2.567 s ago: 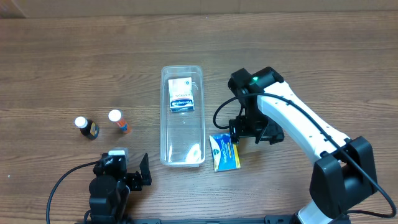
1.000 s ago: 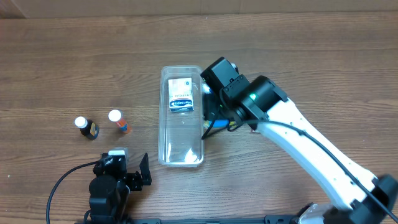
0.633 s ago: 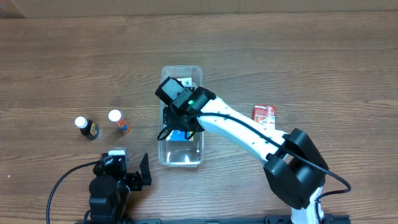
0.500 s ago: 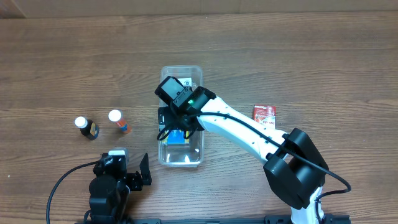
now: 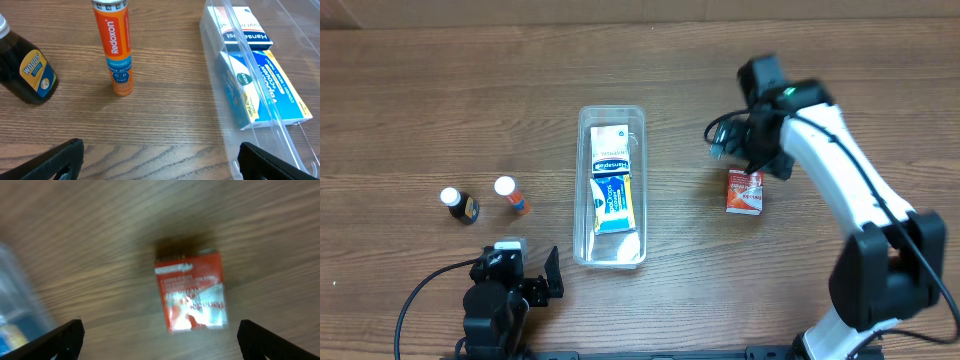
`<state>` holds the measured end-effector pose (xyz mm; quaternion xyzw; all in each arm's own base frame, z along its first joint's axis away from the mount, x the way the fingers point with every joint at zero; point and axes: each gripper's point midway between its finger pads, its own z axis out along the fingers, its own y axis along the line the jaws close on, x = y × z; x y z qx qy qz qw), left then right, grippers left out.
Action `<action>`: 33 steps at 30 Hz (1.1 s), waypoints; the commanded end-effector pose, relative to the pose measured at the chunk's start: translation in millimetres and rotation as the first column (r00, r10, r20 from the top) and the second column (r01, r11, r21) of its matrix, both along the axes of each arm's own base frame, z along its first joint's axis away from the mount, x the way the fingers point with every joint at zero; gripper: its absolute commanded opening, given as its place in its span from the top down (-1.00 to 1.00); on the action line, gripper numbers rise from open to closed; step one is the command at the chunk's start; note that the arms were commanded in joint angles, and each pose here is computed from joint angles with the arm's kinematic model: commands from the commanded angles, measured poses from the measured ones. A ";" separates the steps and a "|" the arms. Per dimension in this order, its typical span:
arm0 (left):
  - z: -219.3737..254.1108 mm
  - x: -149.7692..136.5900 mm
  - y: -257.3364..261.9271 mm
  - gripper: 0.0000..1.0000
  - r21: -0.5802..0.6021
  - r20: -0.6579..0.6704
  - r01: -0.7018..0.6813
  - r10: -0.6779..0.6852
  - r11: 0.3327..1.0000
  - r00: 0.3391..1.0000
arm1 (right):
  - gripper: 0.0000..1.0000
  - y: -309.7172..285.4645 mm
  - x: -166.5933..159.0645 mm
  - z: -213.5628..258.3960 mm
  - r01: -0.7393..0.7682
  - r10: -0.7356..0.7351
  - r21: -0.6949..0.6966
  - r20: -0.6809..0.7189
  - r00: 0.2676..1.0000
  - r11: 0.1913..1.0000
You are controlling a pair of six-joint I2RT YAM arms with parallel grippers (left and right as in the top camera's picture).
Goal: Pack container
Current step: 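Grasp the red ActiFast box with the right gripper, then lower the ActiFast box into the container and open the right gripper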
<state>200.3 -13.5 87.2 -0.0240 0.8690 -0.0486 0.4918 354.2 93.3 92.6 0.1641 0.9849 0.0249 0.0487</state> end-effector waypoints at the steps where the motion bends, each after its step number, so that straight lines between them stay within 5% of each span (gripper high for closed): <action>1: 0.2 0.4 2.9 -1.00 0.012 0.005 -0.011 0.010 1.000 1.000 | -1.00 -15.1 -21.6 -42.6 -0.032 0.029 -0.034 -0.086 0.996 0.999; 7: 0.2 0.4 2.9 -1.00 0.012 0.005 -0.011 0.010 1.000 1.000 | -0.98 -25.1 -18.1 -78.6 -0.005 0.004 -0.023 -0.030 1.000 1.000; 16: 0.1 0.4 2.9 -1.00 0.012 0.005 -0.011 0.010 1.000 1.000 | -0.55 -14.8 1.6 -42.4 -0.002 0.002 -0.009 0.028 1.000 1.000; 20: 0.1 0.4 2.9 -1.00 0.012 0.005 -0.011 0.010 1.000 1.000 | -0.52 48.0 18.9 79.1 -0.161 0.152 0.026 0.210 0.966 0.987; 24: 0.1 0.4 2.9 -1.00 0.012 0.005 -0.011 0.010 1.000 1.000 | -0.53 133.4 16.6 140.9 -0.336 0.273 0.095 0.402 0.874 0.937; 31: 0.1 0.4 2.9 -1.00 0.012 0.005 -0.011 0.010 1.000 1.000 | -0.53 240.4 -42.9 134.9 -0.560 0.464 0.115 0.440 0.769 0.820; 33: 0.1 0.4 2.9 -1.00 0.012 0.005 -0.011 0.010 1.000 1.000 | -0.54 242.6 -33.0 111.3 -0.532 0.462 0.064 0.416 0.783 0.844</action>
